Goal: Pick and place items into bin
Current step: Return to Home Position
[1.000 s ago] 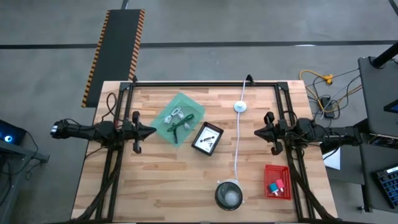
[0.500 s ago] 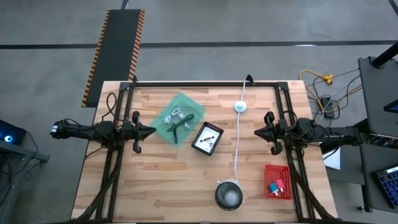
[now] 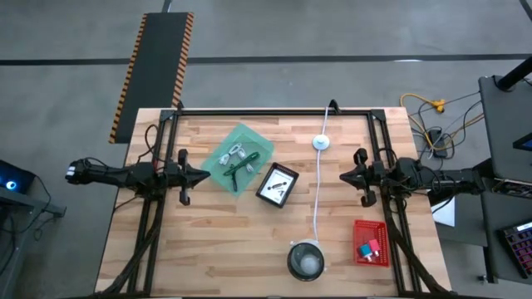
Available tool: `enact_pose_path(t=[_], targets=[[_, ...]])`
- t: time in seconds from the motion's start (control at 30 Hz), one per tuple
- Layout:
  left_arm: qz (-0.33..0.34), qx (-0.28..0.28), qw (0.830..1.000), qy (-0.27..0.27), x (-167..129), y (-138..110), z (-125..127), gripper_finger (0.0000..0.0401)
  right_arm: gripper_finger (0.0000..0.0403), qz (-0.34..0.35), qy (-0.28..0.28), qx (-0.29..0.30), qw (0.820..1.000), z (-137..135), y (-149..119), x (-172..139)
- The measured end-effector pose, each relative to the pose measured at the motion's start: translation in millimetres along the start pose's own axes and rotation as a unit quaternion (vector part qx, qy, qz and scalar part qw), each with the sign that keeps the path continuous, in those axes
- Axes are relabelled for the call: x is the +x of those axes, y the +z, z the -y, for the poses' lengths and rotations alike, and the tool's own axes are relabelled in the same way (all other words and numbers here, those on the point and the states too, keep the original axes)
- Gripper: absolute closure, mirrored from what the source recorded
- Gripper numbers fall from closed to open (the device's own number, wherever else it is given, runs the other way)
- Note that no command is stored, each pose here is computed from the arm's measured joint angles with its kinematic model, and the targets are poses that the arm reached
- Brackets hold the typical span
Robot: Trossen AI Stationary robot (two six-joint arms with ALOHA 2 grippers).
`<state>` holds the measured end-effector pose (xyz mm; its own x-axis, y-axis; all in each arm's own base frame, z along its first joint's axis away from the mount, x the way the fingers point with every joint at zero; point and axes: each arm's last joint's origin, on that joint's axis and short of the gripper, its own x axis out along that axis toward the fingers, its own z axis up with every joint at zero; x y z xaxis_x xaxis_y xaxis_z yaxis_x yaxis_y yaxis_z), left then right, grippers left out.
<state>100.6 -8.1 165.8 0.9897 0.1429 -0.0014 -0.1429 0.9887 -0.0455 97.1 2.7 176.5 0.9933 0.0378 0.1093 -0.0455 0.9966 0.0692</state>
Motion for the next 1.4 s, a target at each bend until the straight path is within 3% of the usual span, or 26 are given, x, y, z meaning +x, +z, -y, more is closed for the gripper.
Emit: enact_pose_path(t=[1.4], targets=[[-0.004, 0.002, 1.000, 0.000, 0.7, -0.7, 0.2, 0.0401, 0.0394, -0.001, 0.001, 0.015, 1.000, 0.0, -0.1, 0.0]])
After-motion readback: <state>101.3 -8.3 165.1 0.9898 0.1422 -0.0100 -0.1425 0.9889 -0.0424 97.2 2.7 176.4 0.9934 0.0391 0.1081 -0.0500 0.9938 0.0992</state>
